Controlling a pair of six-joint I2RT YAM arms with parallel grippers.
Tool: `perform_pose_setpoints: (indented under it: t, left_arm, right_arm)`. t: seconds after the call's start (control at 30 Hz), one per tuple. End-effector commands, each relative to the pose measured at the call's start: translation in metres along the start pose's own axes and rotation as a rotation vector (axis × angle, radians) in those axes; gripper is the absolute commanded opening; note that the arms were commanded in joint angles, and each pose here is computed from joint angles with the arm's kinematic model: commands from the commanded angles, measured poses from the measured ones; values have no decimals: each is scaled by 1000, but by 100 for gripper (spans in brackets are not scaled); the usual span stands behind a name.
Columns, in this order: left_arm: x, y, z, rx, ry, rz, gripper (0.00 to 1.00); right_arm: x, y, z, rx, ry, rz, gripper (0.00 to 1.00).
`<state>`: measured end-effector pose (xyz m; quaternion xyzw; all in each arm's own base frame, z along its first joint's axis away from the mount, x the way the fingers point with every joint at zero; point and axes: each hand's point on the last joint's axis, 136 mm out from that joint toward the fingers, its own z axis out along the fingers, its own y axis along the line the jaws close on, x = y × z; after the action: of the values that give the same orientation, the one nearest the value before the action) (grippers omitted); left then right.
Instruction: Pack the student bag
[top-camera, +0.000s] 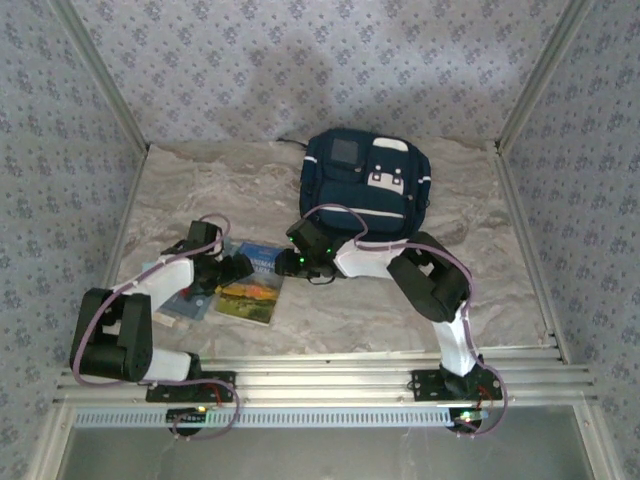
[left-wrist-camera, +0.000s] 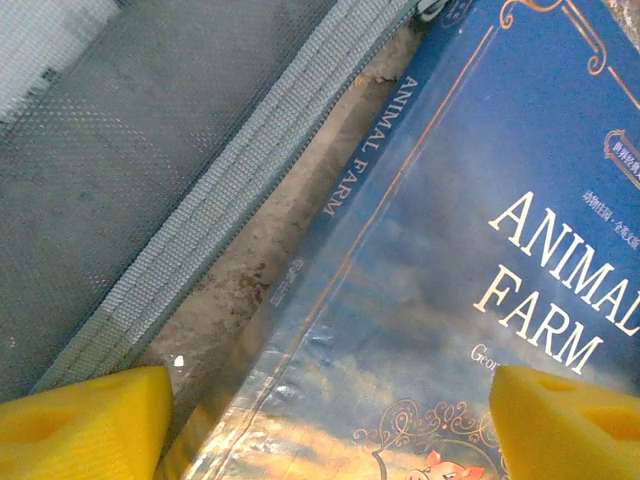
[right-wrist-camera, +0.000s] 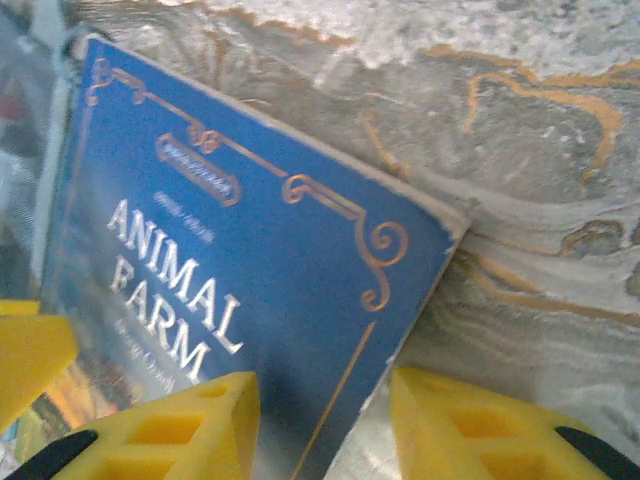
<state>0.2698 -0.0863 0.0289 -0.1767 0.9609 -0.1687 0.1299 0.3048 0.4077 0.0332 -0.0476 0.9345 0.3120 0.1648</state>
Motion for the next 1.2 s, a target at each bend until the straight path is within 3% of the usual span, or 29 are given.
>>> perform_pose_setpoints:
  t: [0.0, 0.23, 0.33, 0.43, 0.6, 0.83, 1.17]
  left_arm:
    - [25, -20, 5, 115, 98, -42, 82]
    - [20, -64, -30, 236, 56, -41, 85]
    - [16, -51, -33, 159, 31, -16, 88]
    - [17, -37, -28, 94, 36, -13, 88]
    - [20, -29, -15, 74, 47, -8, 87]
    - [27, -29, 2, 133, 43, 23, 84]
    - [38, -48, 18, 268, 57, 111, 76]
  right_arm:
    - [-20, -8, 3, 2, -38, 49, 41]
    - [-50, -26, -5, 43, -77, 37, 41]
    - [-52, -31, -14, 62, -77, 17, 46]
    - [-45, -31, -24, 88, -54, -21, 57]
    - [-14, -21, -32, 99, 25, -86, 58]
    - [14, -17, -27, 90, 81, -91, 50]
    - [20, -25, -8, 87, 107, -34, 32]
